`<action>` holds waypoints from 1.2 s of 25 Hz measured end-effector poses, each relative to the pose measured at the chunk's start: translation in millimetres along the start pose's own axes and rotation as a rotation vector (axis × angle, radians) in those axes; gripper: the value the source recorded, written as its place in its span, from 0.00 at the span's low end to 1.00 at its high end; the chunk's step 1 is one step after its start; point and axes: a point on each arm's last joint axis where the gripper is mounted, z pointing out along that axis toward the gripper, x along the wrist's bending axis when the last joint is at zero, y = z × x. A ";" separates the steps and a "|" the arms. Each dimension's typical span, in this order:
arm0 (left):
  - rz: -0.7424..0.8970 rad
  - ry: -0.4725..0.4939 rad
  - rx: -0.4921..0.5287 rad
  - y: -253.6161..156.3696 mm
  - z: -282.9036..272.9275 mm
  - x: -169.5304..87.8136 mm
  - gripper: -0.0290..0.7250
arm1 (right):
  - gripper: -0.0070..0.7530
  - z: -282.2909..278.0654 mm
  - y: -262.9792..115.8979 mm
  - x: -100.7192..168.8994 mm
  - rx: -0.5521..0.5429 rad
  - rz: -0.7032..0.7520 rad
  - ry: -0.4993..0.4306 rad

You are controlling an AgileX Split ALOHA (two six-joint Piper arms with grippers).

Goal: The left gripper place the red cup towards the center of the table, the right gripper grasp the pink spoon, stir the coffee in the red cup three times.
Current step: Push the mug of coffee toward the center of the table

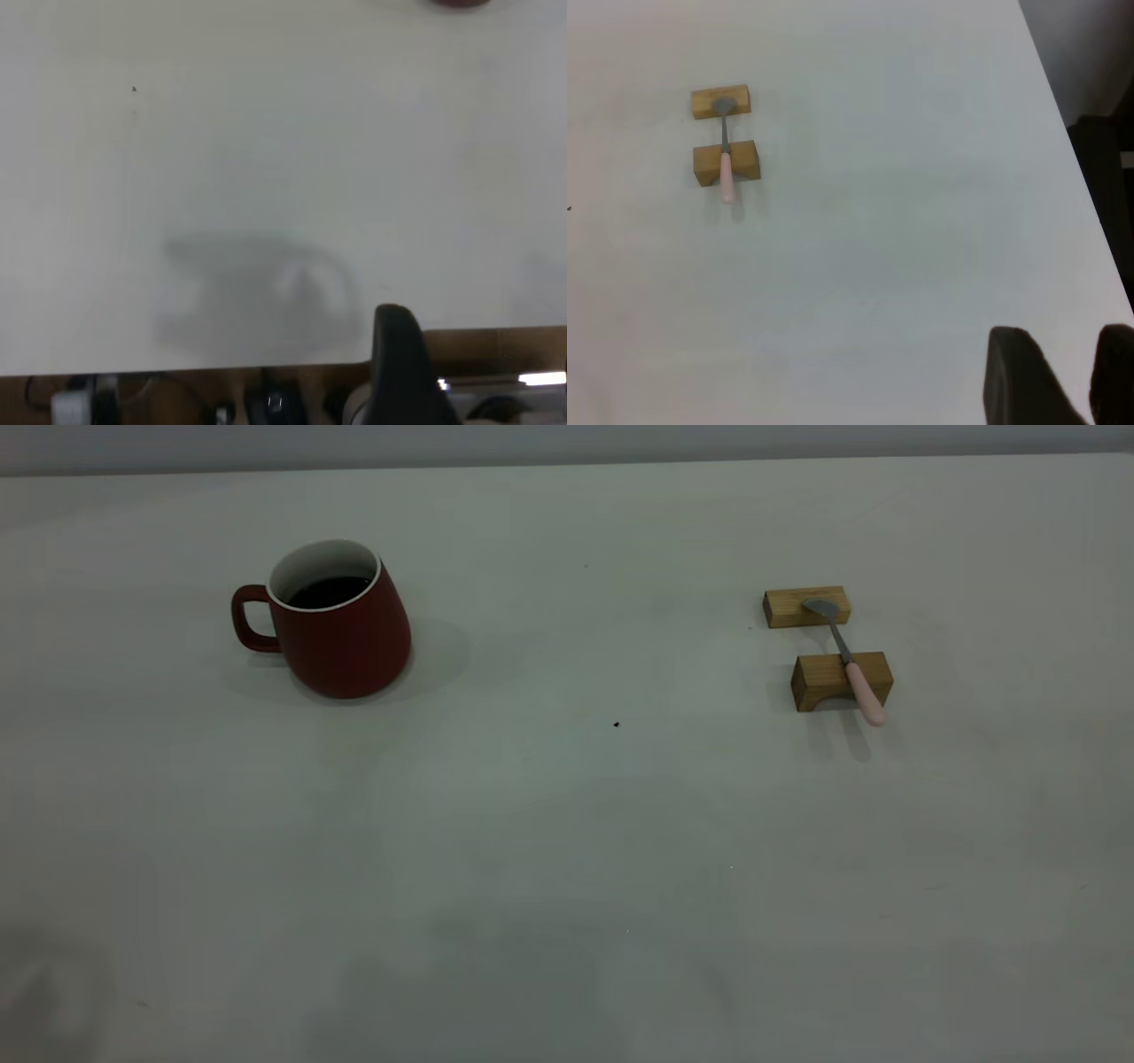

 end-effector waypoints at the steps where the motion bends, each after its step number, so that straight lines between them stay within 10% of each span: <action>1: 0.006 0.007 0.019 11.0 8.6 0.3 0.70 | 0.32 0.0 0.0 0.0 0.000 0.000 0.000; 21: 0.476 0.004 0.309 177.4 221.8 -0.3 0.70 | 0.32 0.0 0.0 0.0 0.000 0.000 0.000; 30: 0.957 -0.137 0.315 197.2 289.0 -20.0 0.70 | 0.32 0.0 0.0 0.0 0.000 0.000 0.000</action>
